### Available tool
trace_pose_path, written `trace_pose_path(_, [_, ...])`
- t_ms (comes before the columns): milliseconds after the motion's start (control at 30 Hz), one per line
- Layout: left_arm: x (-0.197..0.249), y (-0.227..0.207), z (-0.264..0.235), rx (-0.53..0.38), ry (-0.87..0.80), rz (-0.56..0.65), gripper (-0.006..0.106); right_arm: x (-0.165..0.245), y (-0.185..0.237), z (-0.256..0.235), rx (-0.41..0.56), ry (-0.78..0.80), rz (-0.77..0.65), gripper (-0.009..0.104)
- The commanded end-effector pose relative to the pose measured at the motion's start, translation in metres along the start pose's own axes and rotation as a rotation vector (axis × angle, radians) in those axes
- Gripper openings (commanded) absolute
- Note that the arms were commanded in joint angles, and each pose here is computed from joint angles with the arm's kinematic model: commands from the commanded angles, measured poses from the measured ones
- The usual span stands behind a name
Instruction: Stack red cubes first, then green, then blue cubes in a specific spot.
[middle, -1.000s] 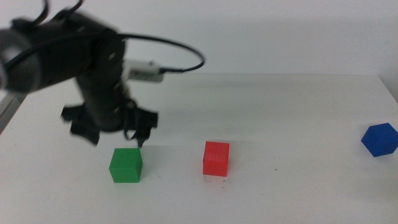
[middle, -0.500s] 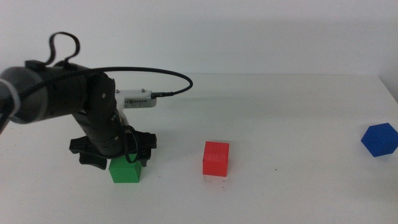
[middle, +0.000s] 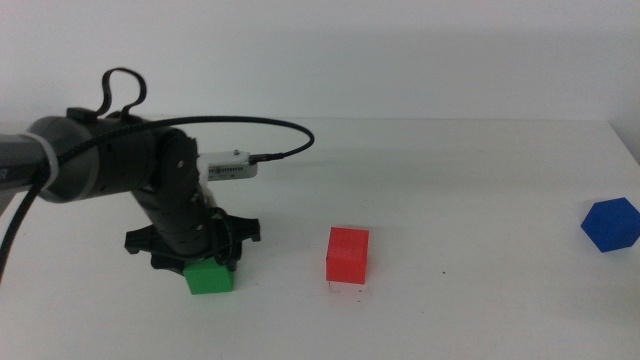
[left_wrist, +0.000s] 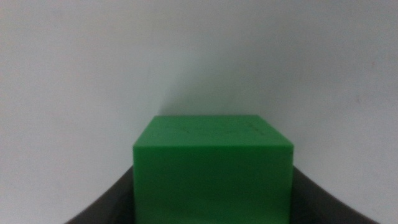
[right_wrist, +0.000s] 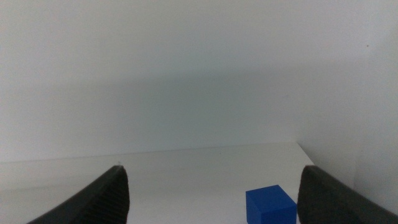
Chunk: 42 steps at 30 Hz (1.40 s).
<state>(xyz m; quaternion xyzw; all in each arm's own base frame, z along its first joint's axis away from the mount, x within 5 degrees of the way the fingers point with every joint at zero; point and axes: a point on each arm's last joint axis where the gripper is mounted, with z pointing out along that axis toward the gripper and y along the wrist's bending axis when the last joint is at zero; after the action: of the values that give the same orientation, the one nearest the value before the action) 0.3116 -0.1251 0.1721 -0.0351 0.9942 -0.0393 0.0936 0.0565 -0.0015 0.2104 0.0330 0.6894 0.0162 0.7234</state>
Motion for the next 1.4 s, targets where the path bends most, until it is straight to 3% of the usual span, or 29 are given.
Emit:
trace_pose_path(0, [0.005, -0.017, -0.023, 0.017, -0.013, -0.016, 0.008, 0.0, 0.0, 0.0, 0.005, -0.012, -0.004, 0.093])
trace_pose_path(133, [0.018, -0.072, -0.066, -0.066, -0.062, 0.038, -0.001, 0.0, 0.0, 0.0, 0.005, -0.012, -0.004, 0.093])
trace_pose_path(333, [0.017, -0.142, -0.096, 0.011, -0.098, 0.11, 0.001, 0.0, 0.0, 0.0, 0.005, -0.012, -0.004, 0.093])
trace_pose_path(433, [0.011, -0.158, -0.085, -0.002, -0.086, 0.156, 0.002, 0.0, 0.0, 0.0, 0.005, -0.012, -0.004, 0.093])
trace_pose_path(1267, [-0.004, -0.172, -0.032, 0.012, -0.052, 0.195, 0.002, 0.0, 0.0, 0.0, 0.005, -0.012, -0.004, 0.093])
trace_pose_path(1367, [-0.005, -0.17, -0.03, 0.012, -0.039, 0.189, 0.007, 0.0, 0.0, 0.0, 0.005, -0.012, -0.004, 0.093])
